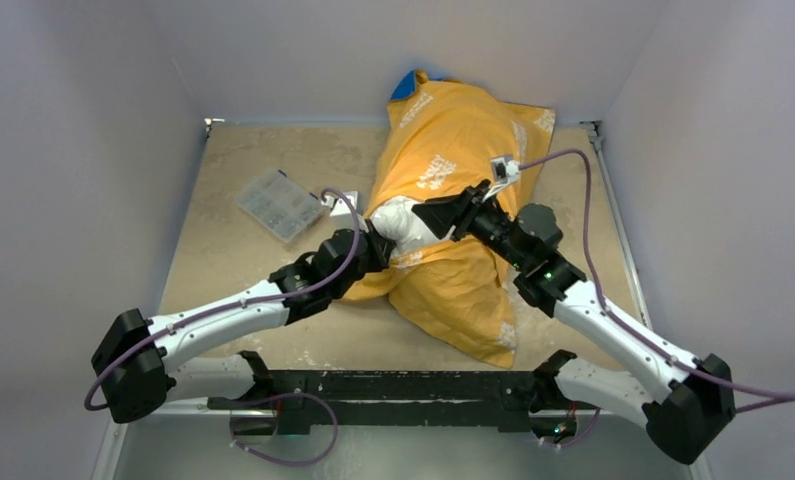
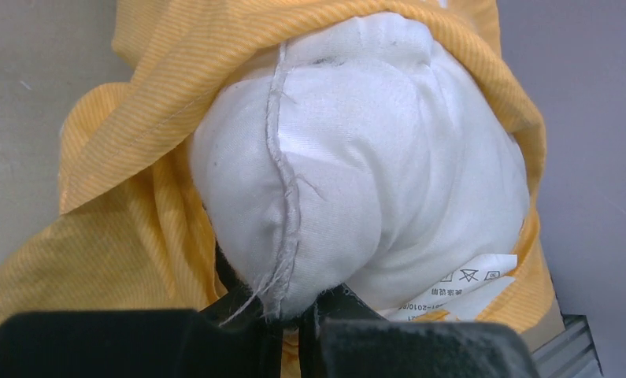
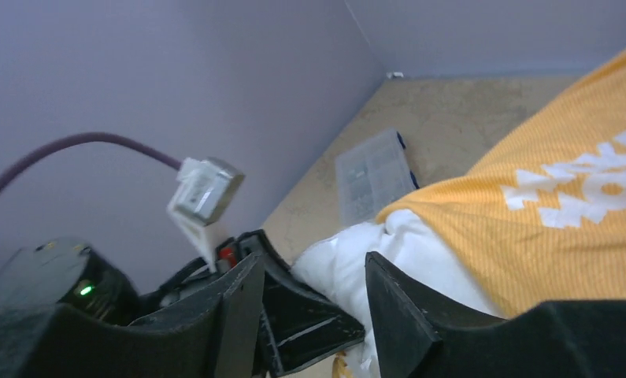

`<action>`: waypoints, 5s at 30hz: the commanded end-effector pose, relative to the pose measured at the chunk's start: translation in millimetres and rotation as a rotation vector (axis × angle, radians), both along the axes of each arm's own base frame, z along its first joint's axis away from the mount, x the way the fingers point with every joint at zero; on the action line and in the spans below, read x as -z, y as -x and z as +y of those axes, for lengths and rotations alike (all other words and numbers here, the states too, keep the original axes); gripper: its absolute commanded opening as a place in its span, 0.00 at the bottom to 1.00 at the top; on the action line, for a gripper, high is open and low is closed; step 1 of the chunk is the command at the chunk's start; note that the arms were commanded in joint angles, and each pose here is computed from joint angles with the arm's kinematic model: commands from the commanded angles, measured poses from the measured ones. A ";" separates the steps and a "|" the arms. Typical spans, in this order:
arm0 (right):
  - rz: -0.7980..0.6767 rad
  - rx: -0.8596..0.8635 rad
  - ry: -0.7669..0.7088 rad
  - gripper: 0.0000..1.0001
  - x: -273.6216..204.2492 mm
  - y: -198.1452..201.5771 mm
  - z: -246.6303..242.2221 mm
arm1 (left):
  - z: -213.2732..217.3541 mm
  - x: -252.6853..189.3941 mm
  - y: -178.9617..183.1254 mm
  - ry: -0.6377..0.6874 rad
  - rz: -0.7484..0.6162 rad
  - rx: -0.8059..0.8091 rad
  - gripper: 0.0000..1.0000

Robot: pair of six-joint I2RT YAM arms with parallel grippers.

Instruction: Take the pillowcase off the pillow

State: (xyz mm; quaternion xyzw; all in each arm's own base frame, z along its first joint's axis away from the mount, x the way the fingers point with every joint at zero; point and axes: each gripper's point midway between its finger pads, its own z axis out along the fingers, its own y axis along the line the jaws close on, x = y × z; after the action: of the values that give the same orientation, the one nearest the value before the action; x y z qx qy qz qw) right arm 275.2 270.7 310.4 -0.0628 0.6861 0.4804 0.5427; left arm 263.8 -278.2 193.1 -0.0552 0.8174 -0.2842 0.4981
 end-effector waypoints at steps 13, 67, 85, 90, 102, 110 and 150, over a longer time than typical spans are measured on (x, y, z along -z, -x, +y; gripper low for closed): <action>-0.037 0.036 0.286 0.78 26.1 -23.3 -3.0 | 42.9 -58.2 -29.6 -0.125 -0.068 0.014 0.00; 0.282 -0.392 0.423 0.00 195.4 129.8 109.7 | 6.1 -172.6 -87.0 0.064 -0.153 0.154 0.00; 0.487 -0.300 0.448 0.00 261.0 143.6 95.7 | 102.6 -265.5 -158.4 0.133 -0.281 -0.056 0.00; 0.472 -0.300 0.412 0.00 253.6 142.3 98.2 | 137.9 -231.8 -176.8 0.086 -0.212 -0.145 0.01; 0.338 -0.319 0.255 0.00 187.3 122.5 136.7 | 151.7 -131.0 -91.7 0.067 -0.054 -0.122 0.73; 0.280 -0.308 0.248 0.00 180.3 110.4 152.0 | 142.2 -44.7 -0.4 0.186 0.141 -0.030 0.80; 0.463 -0.243 0.282 0.00 216.3 128.3 111.3 | 62.2 -79.1 -35.2 0.246 0.014 -0.003 0.00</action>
State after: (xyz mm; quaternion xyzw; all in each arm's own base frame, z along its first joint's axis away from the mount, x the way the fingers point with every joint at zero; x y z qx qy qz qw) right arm 165.7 393.5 119.6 -0.1214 0.8087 0.4586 0.3476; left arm 253.6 -227.2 189.1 -0.1121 0.8435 -0.3728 0.3702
